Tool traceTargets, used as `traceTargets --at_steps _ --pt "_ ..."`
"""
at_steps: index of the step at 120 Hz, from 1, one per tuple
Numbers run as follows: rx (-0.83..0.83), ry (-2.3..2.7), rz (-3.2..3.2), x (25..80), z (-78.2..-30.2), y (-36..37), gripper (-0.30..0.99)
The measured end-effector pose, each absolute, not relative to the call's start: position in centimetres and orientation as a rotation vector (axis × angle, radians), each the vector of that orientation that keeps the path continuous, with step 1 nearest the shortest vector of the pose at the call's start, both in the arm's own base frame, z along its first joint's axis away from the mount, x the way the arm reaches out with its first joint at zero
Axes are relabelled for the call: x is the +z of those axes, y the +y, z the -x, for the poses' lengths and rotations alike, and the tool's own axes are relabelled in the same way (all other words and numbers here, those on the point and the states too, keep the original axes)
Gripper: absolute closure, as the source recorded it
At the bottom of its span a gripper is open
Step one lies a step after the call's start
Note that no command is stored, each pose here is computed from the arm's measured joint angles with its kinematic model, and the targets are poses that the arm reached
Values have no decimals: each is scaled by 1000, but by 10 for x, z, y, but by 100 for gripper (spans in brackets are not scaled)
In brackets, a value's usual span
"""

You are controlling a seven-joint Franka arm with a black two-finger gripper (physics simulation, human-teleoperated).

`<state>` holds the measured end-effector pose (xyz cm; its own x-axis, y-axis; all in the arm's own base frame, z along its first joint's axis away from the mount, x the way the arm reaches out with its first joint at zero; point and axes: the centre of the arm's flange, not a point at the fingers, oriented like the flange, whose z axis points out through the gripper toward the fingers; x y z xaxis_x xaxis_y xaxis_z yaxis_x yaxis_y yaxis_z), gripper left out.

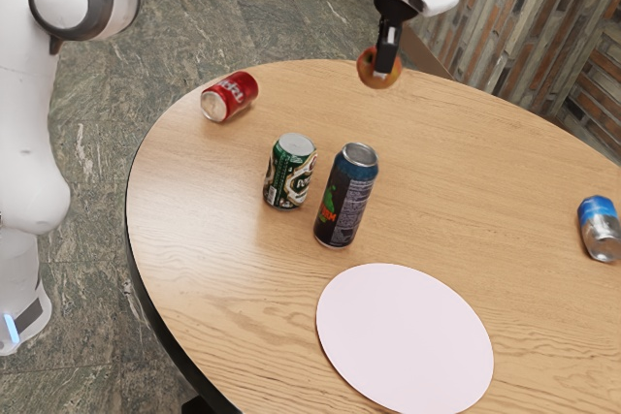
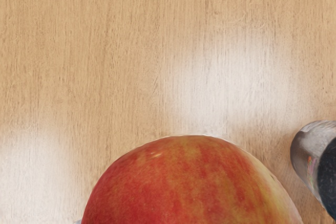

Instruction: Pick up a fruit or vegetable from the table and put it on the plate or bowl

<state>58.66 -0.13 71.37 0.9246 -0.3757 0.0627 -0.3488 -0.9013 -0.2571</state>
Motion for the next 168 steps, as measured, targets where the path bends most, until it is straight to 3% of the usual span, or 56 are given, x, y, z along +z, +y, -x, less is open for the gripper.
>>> traceTargets --at_steps 17,37,48,70,86,102,118,134,154,168 --pt "-85 510 2777 734 -518 -88 44" --pt "-104 846 2741 726 -459 -251 44" --pt "-115 959 2724 723 -432 -296 44" --pt "-157 727 2839 717 -487 -218 38" --pt "-152 648 2952 698 -535 -152 44" --pt "-198 729 2903 700 -524 -194 45" --pt "-243 622 2804 717 -495 -215 38" --pt "-274 438 2691 724 -474 -241 44" --pt "-232 441 2577 663 -497 -330 43" --pt "-199 499 2630 639 -501 -350 37"
